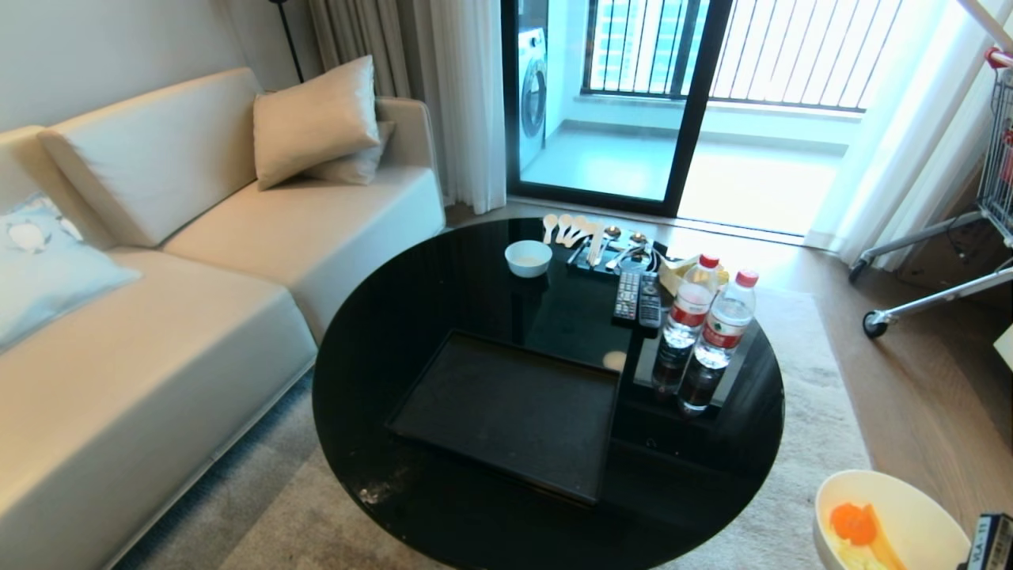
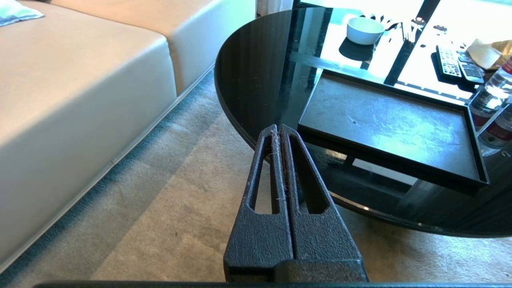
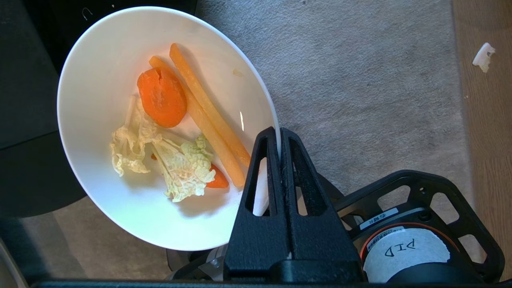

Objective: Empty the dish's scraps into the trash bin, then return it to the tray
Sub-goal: Move the bowl over the trash can

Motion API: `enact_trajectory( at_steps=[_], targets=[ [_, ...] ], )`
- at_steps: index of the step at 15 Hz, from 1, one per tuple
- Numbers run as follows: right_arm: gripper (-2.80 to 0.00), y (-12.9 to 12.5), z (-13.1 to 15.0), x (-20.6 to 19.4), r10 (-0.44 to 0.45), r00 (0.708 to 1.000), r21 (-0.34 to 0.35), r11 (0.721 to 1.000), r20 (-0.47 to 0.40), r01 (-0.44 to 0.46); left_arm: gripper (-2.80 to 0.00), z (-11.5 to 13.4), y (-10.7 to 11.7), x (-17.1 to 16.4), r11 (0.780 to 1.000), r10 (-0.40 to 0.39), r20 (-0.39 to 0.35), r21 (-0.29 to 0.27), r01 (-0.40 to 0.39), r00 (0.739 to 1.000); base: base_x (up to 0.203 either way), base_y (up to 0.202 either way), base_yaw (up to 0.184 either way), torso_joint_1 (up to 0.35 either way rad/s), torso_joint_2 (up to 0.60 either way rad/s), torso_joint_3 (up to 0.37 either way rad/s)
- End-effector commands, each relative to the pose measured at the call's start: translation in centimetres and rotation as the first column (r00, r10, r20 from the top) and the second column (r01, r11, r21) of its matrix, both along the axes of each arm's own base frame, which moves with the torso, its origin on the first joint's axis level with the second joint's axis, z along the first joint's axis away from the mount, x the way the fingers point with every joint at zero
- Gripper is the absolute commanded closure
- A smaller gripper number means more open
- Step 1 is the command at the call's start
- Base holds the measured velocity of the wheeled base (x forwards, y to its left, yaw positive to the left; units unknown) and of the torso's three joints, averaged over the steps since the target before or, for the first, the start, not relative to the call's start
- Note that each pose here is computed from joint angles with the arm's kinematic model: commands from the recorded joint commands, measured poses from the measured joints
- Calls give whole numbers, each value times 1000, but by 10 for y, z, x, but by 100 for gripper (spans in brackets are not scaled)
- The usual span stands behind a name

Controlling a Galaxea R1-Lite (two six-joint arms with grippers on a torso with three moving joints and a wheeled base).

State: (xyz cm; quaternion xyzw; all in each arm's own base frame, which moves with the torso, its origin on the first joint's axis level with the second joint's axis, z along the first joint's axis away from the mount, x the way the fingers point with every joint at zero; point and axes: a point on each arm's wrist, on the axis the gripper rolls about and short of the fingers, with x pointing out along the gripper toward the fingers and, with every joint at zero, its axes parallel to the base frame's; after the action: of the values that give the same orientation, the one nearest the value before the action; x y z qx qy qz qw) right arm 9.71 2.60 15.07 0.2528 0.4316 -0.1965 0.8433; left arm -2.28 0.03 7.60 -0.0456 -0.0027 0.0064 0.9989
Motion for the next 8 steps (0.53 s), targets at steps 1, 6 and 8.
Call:
enact_trajectory(
  at_steps=[1, 6, 8],
  targets=[
    [0, 0, -1, 0, -5, 1000, -1, 1000, -6, 5, 0, 0, 0, 0, 1000, 1, 1, -1, -1, 1000, 0, 0, 0, 0, 0, 0],
    [0, 0, 0, 0, -6, 1000, -1, 1000, -4, 6, 0, 0, 0, 0, 1000, 1, 1, -1, -1, 1000, 0, 0, 0, 0, 0, 0],
    [0, 0, 0, 0, -6, 1000, -1, 1000, -4, 6, 0, 0, 0, 0, 1000, 1, 1, -1, -1, 1000, 0, 0, 0, 0, 0, 0]
  ],
)
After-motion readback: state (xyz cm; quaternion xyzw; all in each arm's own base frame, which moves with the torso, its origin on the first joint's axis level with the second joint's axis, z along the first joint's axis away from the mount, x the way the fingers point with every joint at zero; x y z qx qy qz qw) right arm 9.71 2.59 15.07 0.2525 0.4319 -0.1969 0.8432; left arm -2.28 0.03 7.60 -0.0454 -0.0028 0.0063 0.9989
